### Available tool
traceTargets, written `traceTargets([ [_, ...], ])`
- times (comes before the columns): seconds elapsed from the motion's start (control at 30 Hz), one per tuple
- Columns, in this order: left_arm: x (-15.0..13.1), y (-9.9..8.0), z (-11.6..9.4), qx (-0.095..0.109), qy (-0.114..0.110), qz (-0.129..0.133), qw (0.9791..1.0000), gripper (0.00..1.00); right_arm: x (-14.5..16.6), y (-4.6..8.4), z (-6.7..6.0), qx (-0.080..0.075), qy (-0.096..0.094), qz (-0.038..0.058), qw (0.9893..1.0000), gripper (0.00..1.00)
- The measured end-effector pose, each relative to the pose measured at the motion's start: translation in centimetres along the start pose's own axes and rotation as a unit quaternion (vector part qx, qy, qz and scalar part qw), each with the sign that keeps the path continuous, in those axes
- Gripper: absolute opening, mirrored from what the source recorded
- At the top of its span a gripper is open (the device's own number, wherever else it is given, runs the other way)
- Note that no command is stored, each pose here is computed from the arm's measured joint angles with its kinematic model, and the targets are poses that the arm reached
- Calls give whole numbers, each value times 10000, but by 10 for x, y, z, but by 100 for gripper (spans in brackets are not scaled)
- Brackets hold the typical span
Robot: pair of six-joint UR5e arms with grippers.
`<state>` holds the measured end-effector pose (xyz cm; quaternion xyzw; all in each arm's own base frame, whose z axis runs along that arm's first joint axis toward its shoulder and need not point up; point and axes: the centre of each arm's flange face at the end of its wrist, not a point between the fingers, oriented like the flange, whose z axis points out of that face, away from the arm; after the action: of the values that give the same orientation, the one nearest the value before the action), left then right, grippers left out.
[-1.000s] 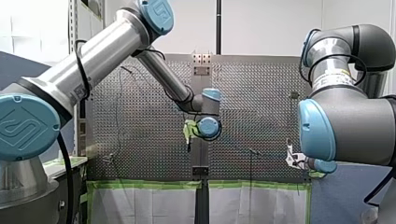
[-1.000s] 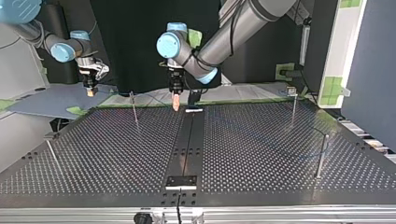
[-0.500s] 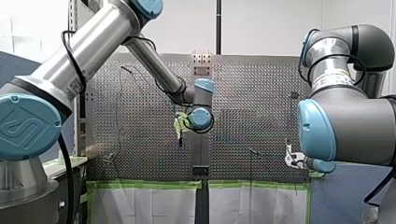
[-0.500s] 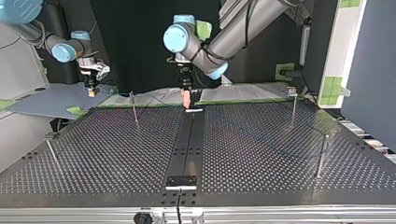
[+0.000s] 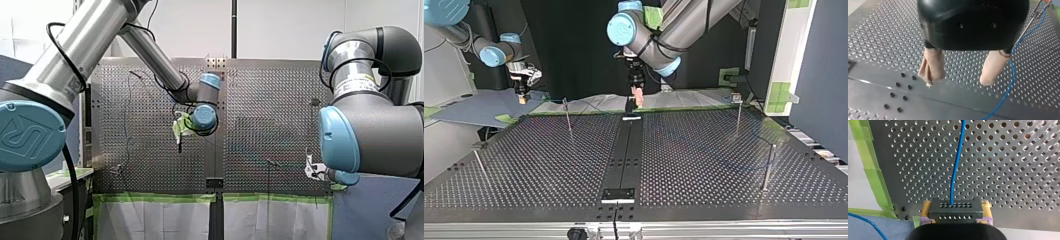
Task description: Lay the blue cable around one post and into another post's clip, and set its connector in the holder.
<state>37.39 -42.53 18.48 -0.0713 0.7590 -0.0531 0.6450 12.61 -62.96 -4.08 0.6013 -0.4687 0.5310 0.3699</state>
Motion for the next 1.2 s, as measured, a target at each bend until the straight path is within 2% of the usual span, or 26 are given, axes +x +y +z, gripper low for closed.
traceTargets([
  [0.3, -15, 35, -23, -438, 123, 159, 9988, 100, 0, 0, 0, 7, 2, 0, 10000, 0],
  [0.47, -24, 53, -34, -688, 79, 67, 9976, 100, 0, 0, 0, 9, 5, -2, 10000, 0],
  [0.73, -42, 84, -40, -999, -206, -465, 9937, 100, 0, 0, 0, 12, 8, -3, 10000, 0],
  [0.97, -54, 108, -38, -1006, -376, -957, 9896, 100, 0, 0, 0, 19, 14, -5, 10000, 0],
  [1.2, -65, 136, -38, -970, -455, -1399, 9843, 100, 0, 0, 1, 20, 23, -8, 10000, 0],
])
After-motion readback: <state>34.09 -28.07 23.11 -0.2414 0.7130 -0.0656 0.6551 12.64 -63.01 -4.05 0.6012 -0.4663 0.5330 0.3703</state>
